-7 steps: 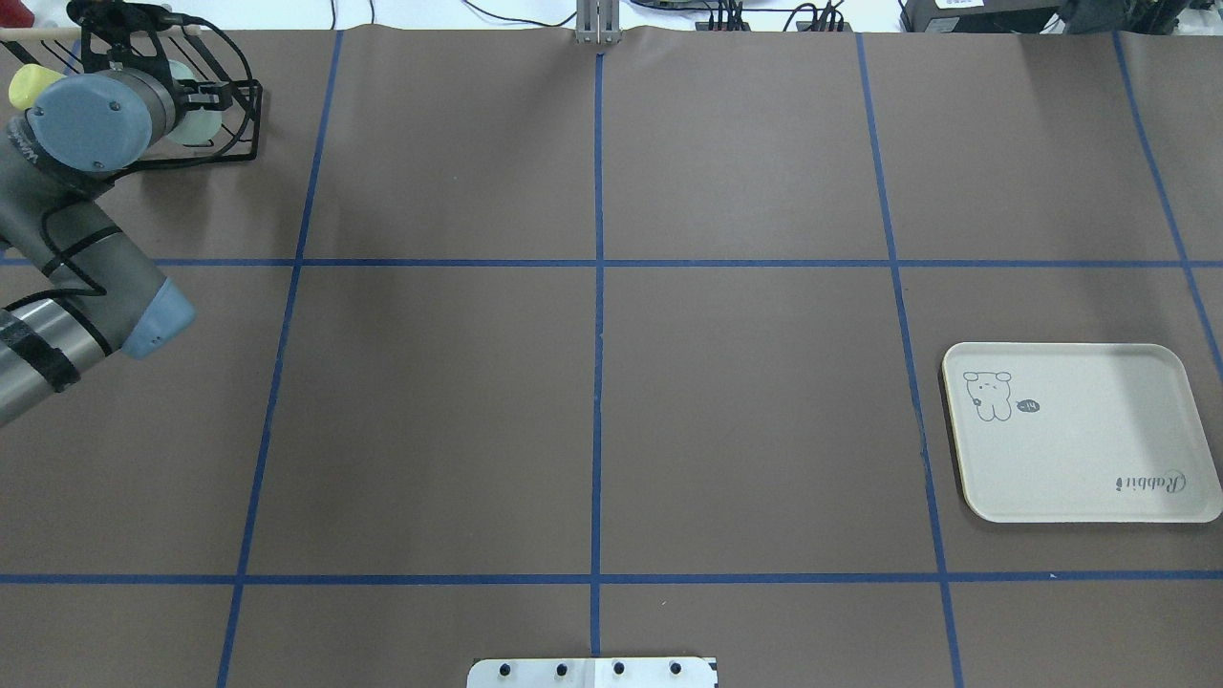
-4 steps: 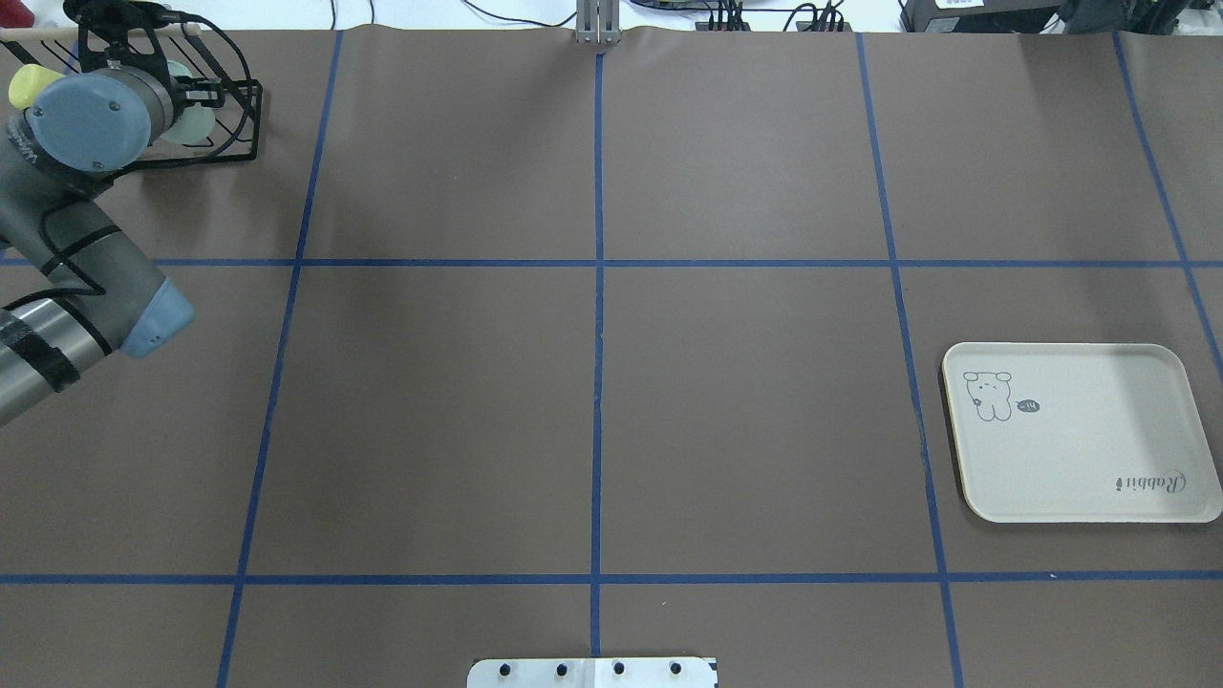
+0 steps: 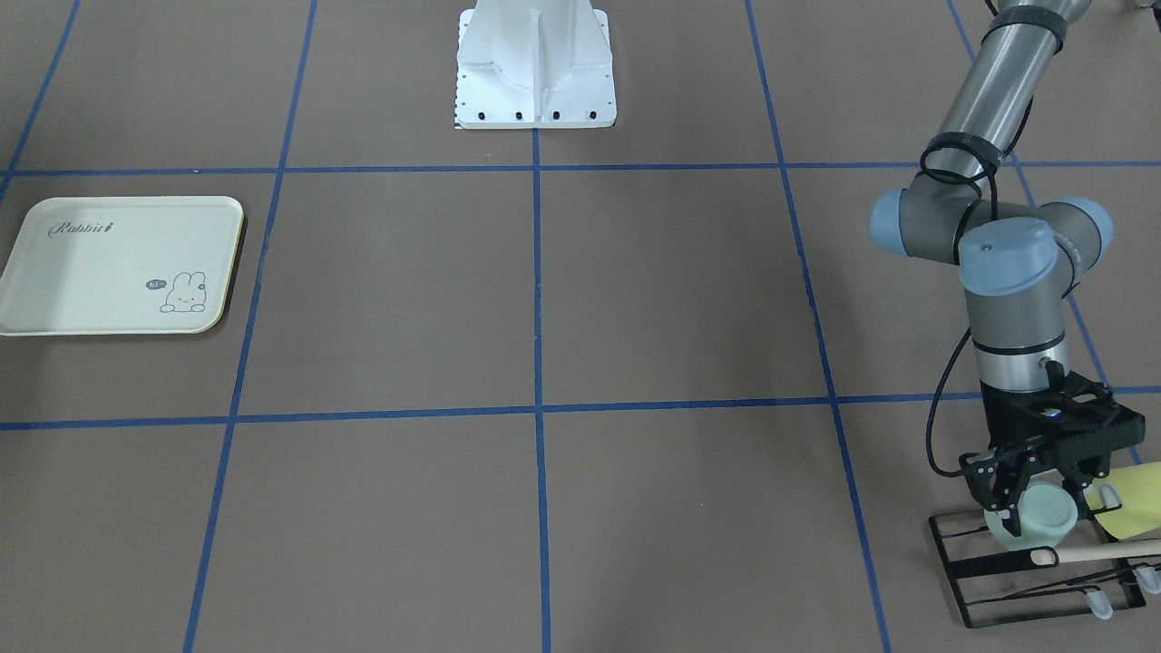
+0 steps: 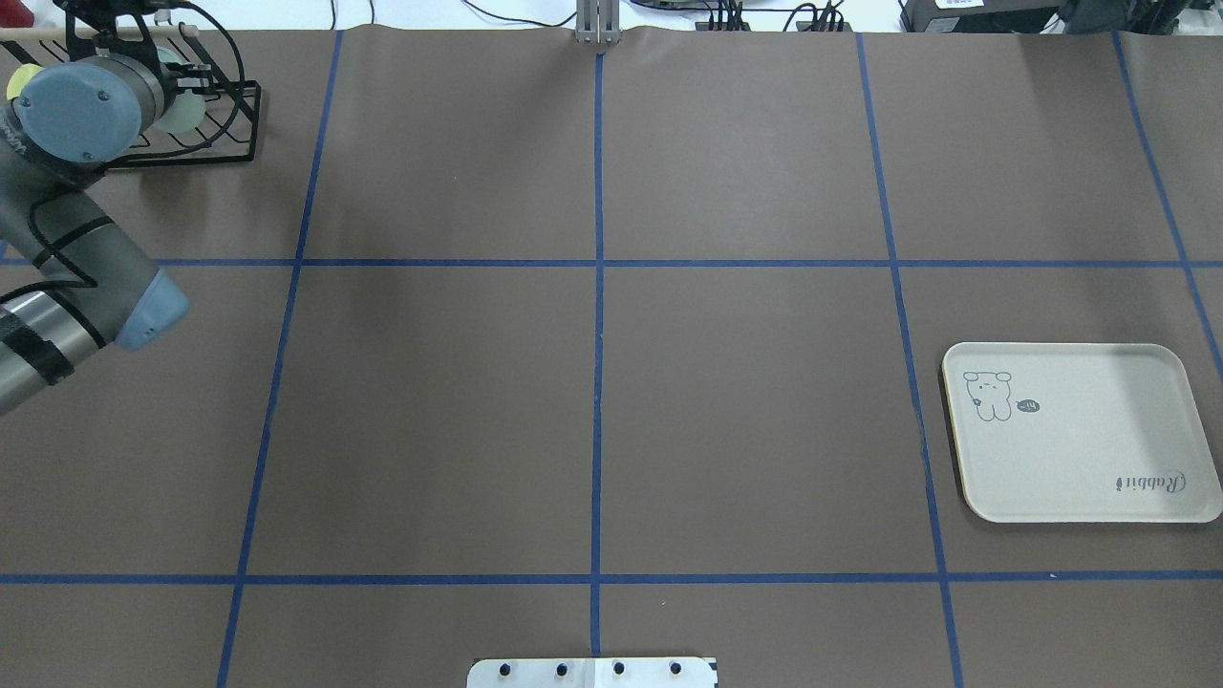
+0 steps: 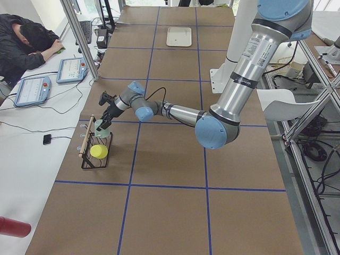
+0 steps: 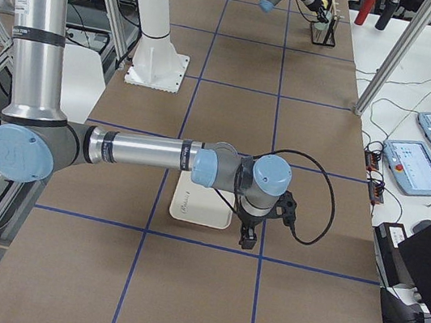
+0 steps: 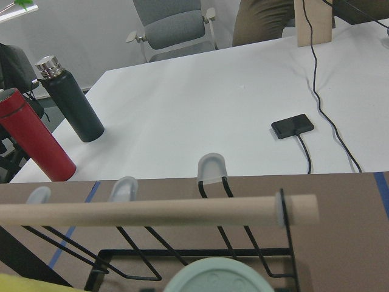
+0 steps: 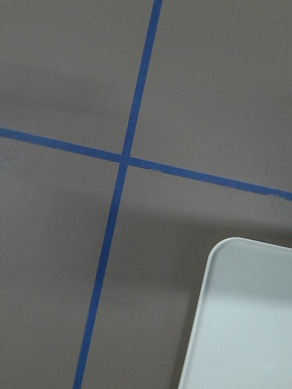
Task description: Left arm grabs green cup and hands to right arm on tray
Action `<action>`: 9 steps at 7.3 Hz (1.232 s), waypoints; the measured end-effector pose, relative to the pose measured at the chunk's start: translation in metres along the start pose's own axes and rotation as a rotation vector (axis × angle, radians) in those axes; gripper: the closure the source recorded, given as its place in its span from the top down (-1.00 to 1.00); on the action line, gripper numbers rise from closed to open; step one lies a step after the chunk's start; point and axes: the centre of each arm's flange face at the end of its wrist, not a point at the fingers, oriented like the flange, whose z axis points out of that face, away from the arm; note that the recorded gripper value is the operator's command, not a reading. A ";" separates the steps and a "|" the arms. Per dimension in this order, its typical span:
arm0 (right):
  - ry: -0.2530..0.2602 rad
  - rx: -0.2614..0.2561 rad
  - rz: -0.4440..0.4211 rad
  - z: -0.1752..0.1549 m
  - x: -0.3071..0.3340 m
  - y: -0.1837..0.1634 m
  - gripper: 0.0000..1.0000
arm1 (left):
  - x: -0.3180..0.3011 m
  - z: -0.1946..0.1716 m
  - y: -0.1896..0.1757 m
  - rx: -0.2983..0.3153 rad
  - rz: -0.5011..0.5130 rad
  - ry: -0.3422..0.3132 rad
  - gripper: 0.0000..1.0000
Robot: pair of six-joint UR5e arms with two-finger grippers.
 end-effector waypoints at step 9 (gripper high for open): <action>0.000 -0.001 0.001 0.000 0.000 0.001 0.98 | -0.006 -0.030 -0.027 -0.016 -0.037 0.091 -0.33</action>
